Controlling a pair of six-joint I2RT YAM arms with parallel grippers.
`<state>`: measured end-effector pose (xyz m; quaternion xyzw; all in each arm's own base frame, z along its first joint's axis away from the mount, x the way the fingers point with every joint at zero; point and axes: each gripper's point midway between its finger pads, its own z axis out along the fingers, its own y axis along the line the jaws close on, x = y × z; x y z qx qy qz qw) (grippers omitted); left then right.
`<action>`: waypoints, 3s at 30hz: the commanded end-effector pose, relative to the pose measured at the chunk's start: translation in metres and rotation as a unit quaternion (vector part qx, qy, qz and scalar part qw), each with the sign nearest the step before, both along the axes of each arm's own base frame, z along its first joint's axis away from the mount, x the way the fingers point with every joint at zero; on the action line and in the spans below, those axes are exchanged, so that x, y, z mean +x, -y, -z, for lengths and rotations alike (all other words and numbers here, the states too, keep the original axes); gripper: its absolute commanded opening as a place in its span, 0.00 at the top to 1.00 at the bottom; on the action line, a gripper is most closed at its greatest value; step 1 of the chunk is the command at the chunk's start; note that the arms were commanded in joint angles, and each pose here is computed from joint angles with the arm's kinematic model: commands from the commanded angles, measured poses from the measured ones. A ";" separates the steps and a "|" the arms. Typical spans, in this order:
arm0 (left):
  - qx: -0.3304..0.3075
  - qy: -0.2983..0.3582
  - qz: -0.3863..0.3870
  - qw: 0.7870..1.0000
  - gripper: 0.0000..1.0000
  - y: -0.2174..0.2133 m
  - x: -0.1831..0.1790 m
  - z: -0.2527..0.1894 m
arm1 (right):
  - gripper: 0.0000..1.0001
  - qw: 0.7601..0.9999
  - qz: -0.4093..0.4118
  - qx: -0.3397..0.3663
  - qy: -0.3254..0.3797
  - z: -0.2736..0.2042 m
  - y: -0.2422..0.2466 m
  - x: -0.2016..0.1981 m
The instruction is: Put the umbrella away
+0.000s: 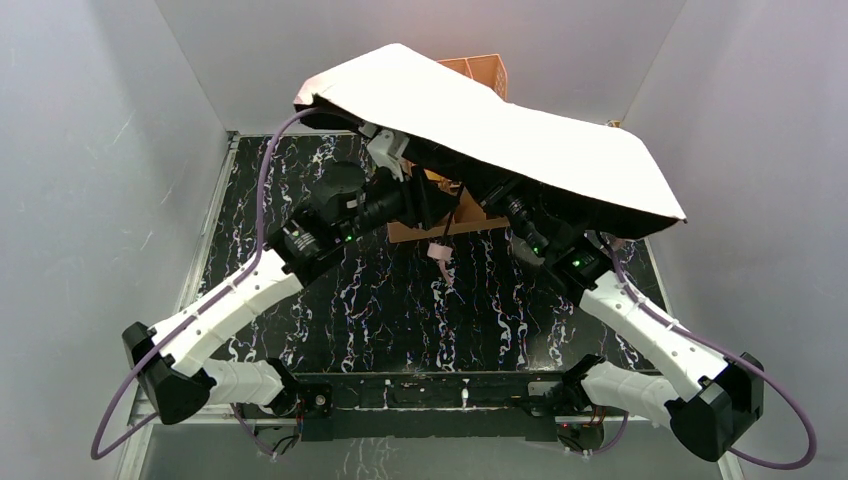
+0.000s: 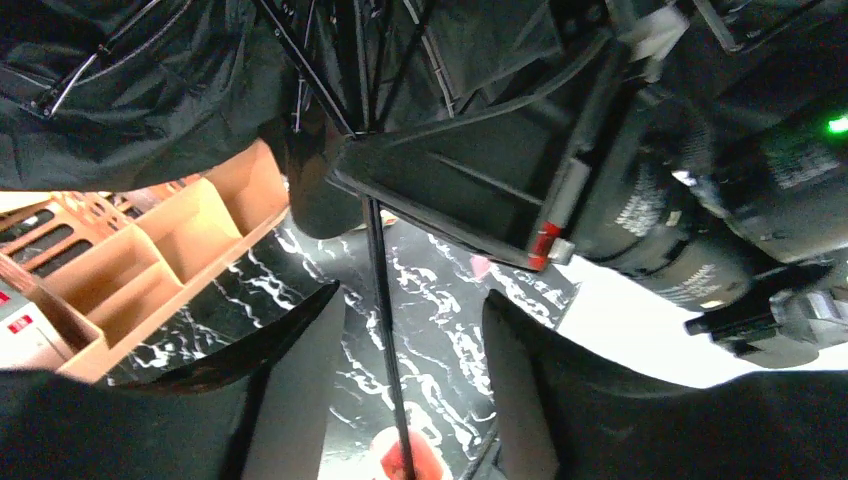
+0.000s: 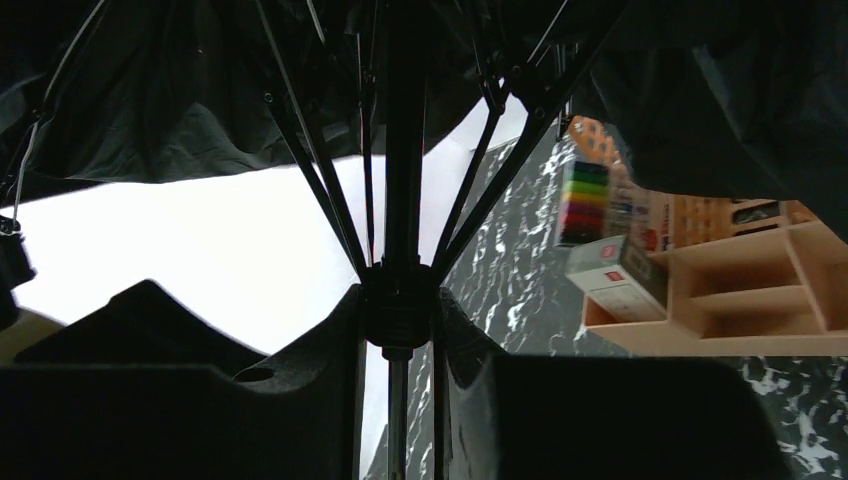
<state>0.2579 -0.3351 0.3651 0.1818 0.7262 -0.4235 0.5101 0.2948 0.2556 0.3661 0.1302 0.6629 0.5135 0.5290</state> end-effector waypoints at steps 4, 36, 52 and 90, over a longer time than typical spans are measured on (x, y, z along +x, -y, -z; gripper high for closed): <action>-0.013 -0.022 0.018 1.000 0.05 -0.027 -0.037 0.004 | 1.00 0.990 0.098 0.062 0.082 -0.072 0.026 0.026; 0.019 -0.017 0.024 0.999 0.60 -0.010 -0.020 0.047 | 1.00 0.987 0.086 0.091 0.103 -0.088 0.015 0.036; -0.006 0.035 -0.011 0.999 1.00 -0.009 0.000 -0.005 | 1.00 0.999 -0.008 0.016 0.050 -0.063 -0.010 0.011; 0.046 -0.034 -0.094 0.994 1.00 -0.081 -0.031 -0.076 | 1.00 0.965 -0.254 -0.047 0.052 -0.118 -0.125 -0.121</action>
